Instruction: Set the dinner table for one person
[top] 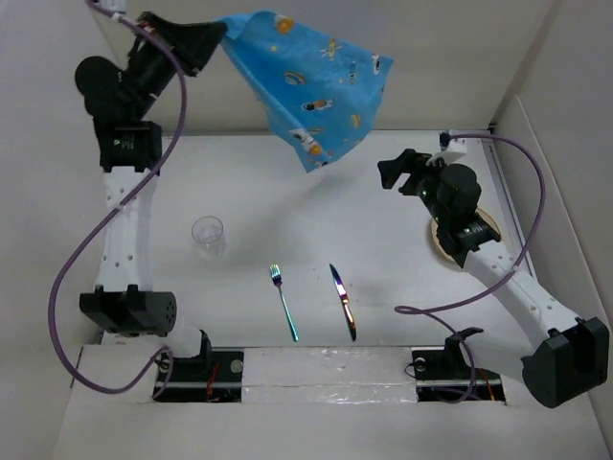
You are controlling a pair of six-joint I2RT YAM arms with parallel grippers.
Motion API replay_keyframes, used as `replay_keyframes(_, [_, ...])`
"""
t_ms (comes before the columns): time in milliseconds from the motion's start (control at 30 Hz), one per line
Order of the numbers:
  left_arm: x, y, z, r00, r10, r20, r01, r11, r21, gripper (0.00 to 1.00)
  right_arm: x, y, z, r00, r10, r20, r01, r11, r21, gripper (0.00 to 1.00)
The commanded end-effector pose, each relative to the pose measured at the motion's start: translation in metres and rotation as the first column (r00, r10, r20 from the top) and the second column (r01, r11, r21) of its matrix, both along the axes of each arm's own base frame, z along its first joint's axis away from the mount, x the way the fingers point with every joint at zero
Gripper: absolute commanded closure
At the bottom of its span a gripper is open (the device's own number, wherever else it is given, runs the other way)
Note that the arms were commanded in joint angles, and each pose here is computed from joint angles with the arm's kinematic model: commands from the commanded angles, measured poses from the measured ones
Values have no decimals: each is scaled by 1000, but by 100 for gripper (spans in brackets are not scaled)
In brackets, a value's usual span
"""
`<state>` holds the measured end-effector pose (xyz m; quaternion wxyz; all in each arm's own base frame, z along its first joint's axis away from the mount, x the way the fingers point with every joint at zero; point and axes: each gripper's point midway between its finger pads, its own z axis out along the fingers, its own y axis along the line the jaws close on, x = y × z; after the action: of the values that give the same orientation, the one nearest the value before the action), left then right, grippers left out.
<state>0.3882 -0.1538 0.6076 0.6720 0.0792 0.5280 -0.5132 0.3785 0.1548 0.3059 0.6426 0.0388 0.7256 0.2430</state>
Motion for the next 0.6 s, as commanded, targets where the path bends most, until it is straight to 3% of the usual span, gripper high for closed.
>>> replay_keyframes(0, [-10,18,2,997,-26,70,28,999,-25,100,12,-11,3,1000,-25,-1,25,1000,3,10])
replay_keyframes(167, [63,16,-81,989,-65,-130,58,997,-58,100,52,-4,-39,993,-34,-117,33,999,-12,7])
replay_keyframes(267, [93,8,-117,976,-79,-205,62,994,-87,100,79,31,-81,980,106,-169,-106,994,13,6])
replay_keyframes(300, [128,4,-157,954,-72,-291,49,995,-86,100,90,52,-102,965,176,-196,-170,984,47,6])
replay_keyframes(333, [126,5,-144,965,-65,-252,48,996,-74,100,91,57,-125,950,192,-246,-184,981,58,6])
replay_keyframes(367, [154,7,-180,938,-41,-343,16,997,-74,100,98,68,-128,943,214,-253,-204,977,66,6])
replay_keyframes(433, [177,22,-185,936,0,-351,-22,998,-61,100,105,83,-147,929,232,-290,-220,973,74,6])
replay_keyframes(467, [194,23,-213,911,4,-412,-30,998,-57,100,114,86,-165,919,225,-322,-213,974,72,6])
replay_keyframes(567, [205,35,-223,911,21,-413,-46,998,-50,100,116,101,-196,893,236,-383,-238,970,43,7])
